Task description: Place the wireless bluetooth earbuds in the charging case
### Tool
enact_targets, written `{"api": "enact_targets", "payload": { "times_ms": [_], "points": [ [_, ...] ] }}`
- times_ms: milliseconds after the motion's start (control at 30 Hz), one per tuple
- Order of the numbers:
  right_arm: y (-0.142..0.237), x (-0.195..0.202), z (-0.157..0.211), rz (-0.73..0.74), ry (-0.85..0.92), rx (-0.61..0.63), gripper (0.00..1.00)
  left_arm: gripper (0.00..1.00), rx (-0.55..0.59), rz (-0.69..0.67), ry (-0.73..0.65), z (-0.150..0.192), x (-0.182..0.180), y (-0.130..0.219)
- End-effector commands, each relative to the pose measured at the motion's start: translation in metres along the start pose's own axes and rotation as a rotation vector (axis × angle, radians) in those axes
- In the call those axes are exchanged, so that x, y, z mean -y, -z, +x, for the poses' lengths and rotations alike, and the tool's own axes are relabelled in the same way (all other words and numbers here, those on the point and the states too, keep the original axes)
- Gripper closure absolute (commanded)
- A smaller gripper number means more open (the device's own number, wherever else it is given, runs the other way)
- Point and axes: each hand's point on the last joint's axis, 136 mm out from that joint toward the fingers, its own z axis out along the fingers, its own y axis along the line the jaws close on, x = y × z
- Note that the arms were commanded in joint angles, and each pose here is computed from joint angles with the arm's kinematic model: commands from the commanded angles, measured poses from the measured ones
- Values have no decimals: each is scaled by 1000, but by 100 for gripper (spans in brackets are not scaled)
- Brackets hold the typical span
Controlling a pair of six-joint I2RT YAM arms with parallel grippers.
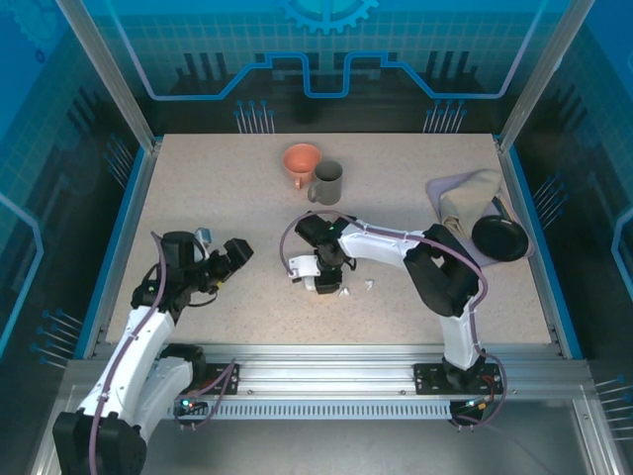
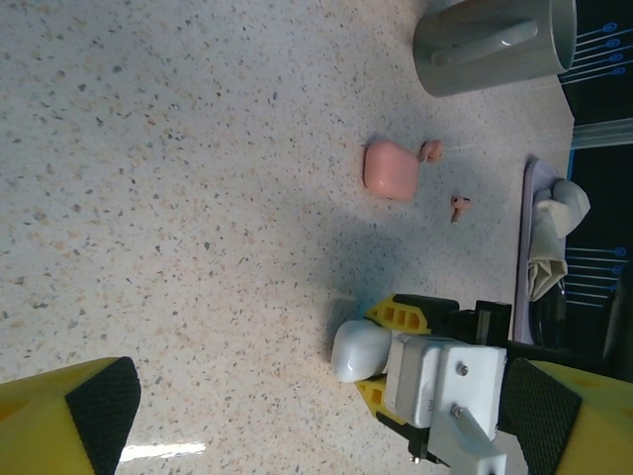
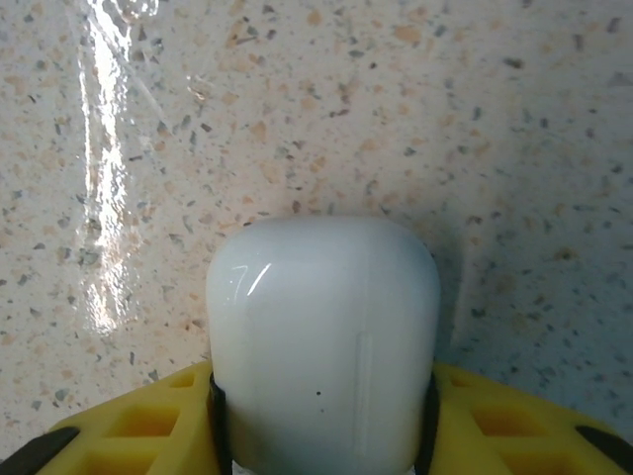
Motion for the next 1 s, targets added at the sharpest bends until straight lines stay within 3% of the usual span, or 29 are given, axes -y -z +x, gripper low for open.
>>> {"api": "enact_targets", "payload": {
  "times_ms": [0,533,733,967],
  "points": [
    [22,7,-8,49,-21,76,63,1,-32,96,5,2,20,-2],
    [109,27,-6,265,-126,295,63,8,-251,401,-161,31,97,-12],
    [136,26,-9,300,-135,363,63,10,-321,462,-279,49,129,-11],
    [159,24,-12,333,-138,419,63,15,-363,511,-324,57,148,-15]
  ]
}}
